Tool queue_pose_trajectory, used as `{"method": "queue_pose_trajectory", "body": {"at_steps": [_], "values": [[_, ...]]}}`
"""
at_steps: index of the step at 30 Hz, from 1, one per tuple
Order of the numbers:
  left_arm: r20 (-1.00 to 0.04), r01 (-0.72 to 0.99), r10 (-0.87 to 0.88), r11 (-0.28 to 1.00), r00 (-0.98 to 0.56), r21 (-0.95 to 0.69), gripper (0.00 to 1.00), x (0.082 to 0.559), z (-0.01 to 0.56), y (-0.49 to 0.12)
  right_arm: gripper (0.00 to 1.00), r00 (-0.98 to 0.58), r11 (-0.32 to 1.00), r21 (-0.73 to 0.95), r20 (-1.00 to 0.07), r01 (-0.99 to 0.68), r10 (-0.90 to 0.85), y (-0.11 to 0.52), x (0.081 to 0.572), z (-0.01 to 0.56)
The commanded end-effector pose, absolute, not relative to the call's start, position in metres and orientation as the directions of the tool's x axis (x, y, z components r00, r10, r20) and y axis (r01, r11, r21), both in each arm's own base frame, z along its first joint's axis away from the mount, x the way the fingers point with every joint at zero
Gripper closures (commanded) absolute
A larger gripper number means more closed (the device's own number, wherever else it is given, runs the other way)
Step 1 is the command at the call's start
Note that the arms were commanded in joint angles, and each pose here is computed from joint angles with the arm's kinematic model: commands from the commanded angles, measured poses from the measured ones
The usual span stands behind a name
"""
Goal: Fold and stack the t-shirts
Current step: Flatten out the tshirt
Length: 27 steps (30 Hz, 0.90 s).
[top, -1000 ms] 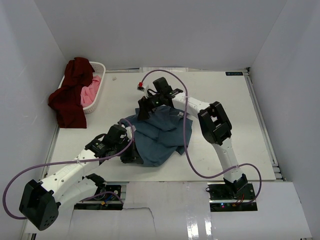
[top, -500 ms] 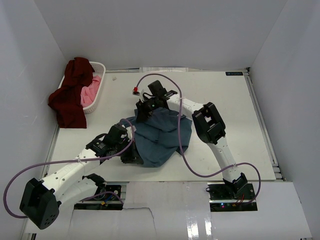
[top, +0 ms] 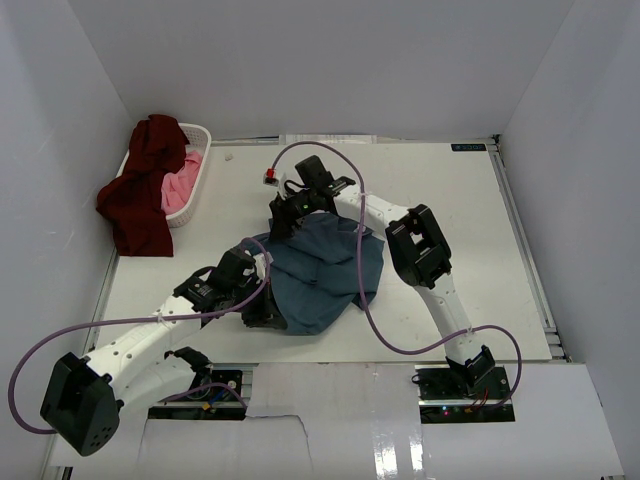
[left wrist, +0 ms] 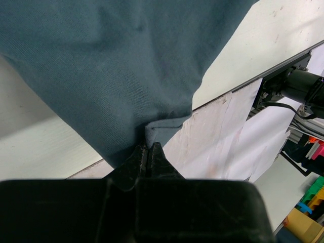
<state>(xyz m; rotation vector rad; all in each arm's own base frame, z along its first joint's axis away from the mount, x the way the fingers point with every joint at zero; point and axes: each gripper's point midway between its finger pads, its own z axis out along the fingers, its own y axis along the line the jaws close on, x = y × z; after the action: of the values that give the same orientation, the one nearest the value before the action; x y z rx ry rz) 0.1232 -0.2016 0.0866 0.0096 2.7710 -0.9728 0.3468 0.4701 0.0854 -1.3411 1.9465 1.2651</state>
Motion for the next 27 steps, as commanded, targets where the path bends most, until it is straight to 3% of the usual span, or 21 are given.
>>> {"method": "queue_pose_trajectory", "body": {"at_steps": [1, 16, 21, 27], "values": [[-0.184, 0.082, -0.045, 0.773, -0.982, -0.628, 1.00, 0.119, 0.088, -0.204, 0.43, -0.381, 0.045, 0.405, -0.807, -0.913, -0.451, 0.481, 0.344, 0.107], [-0.184, 0.085, -0.041, 0.774, -0.982, -0.627, 1.00, 0.120, 0.087, -0.204, 0.92, -0.383, 0.042, 0.417, -0.784, -0.908, -0.490, 0.475, 0.335, 0.105], [-0.206, 0.098, -0.043, 0.775, -0.978, -0.625, 1.00, 0.125, 0.094, -0.206, 0.92, -0.385, 0.096, 0.388, -0.793, -0.917, -0.472, 0.469, 0.345, 0.125], [-0.315, 0.111, -0.072, 0.842, -0.946, -0.527, 1.00, 0.157, 0.115, -0.195, 0.92, -0.435, 0.289, 0.357, -0.856, -0.888, -0.279, 0.426, 0.424, 0.220]]}}
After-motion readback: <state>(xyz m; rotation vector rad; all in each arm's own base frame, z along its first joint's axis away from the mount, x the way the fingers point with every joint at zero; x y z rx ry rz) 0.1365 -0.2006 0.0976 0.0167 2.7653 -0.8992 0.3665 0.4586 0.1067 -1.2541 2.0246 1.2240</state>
